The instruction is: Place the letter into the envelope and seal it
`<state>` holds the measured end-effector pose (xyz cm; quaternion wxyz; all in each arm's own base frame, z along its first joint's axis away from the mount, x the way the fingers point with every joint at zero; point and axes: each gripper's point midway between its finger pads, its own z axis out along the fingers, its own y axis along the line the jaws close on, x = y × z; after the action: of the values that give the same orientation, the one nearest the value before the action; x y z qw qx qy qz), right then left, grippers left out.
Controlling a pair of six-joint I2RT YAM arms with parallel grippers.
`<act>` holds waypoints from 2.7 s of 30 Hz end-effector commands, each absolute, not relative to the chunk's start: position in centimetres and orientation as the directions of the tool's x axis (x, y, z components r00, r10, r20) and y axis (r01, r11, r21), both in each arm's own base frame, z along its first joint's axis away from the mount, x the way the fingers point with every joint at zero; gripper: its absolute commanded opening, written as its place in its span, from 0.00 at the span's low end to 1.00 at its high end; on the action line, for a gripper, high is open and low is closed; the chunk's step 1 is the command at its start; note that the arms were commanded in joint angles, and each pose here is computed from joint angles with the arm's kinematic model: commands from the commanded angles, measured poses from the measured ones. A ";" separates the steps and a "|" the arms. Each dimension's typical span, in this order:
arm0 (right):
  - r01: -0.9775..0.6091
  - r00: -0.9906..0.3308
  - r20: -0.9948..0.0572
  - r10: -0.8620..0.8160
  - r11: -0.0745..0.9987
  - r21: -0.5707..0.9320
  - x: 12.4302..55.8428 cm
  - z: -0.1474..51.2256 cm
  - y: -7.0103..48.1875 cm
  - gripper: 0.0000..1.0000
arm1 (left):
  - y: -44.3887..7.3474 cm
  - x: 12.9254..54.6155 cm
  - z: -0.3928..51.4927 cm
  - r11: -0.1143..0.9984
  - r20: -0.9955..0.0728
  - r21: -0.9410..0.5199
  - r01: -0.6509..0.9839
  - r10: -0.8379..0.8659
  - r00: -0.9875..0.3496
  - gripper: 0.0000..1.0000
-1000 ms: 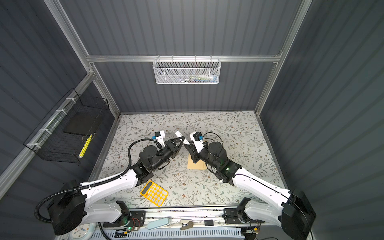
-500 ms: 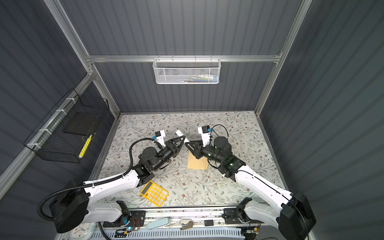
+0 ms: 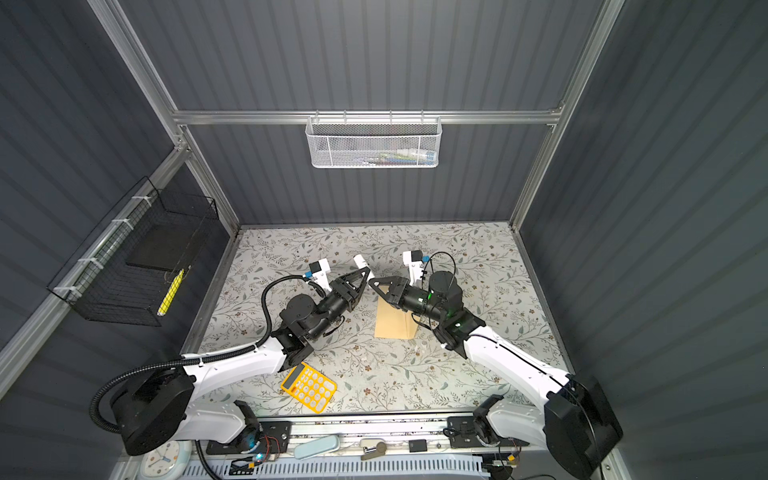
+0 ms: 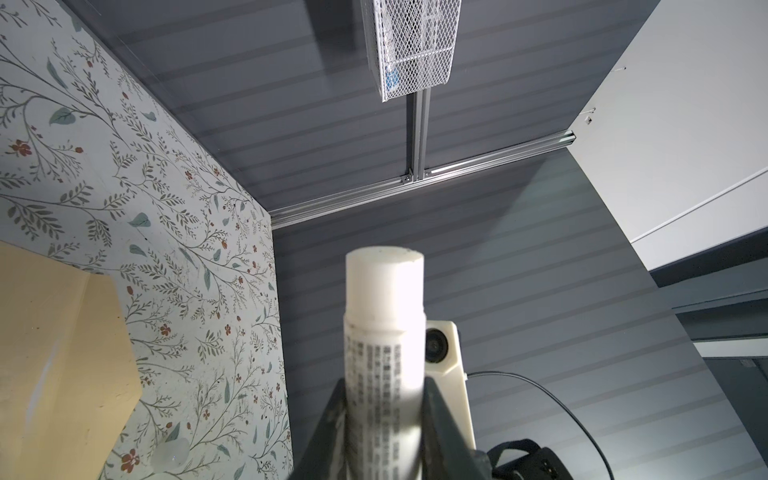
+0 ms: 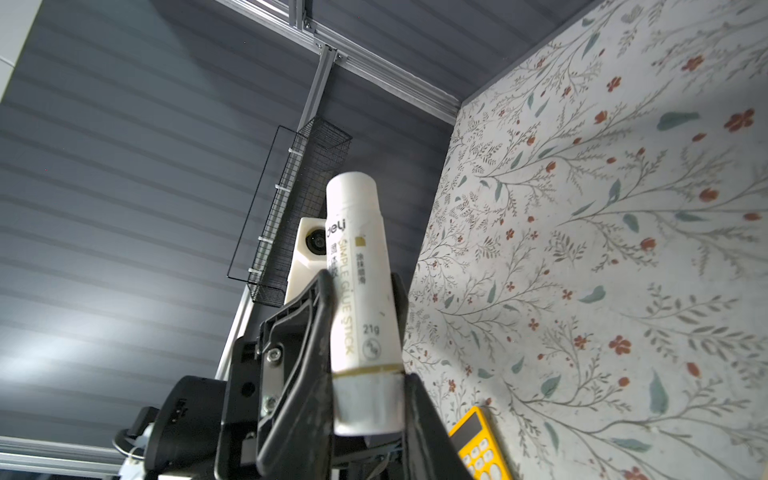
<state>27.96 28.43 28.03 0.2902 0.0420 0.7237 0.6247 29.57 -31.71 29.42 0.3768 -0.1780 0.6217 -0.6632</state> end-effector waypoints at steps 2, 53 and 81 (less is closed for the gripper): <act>-0.183 -0.779 -0.212 0.591 0.109 0.977 30.7 29.1 25.8 0.21 | -31.0 29.6 29.9 0.082 -0.285 -0.937 0.340 -0.741 -0.608 0.00; -0.263 -0.870 -0.321 0.374 0.199 0.944 27.6 27.7 27.2 0.11 | -34.1 32.0 27.7 -0.056 -0.129 -0.974 0.219 -0.656 -0.744 0.43; -0.665 -0.502 -0.806 0.314 0.456 0.592 24.8 30.5 23.2 0.92 | -31.1 31.0 28.6 0.024 -0.108 -0.991 0.128 -0.707 -0.699 0.00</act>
<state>25.31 24.13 30.82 0.4134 -0.0664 0.7096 0.5667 30.81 -32.01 28.37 0.2989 -0.2181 0.6300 -0.6828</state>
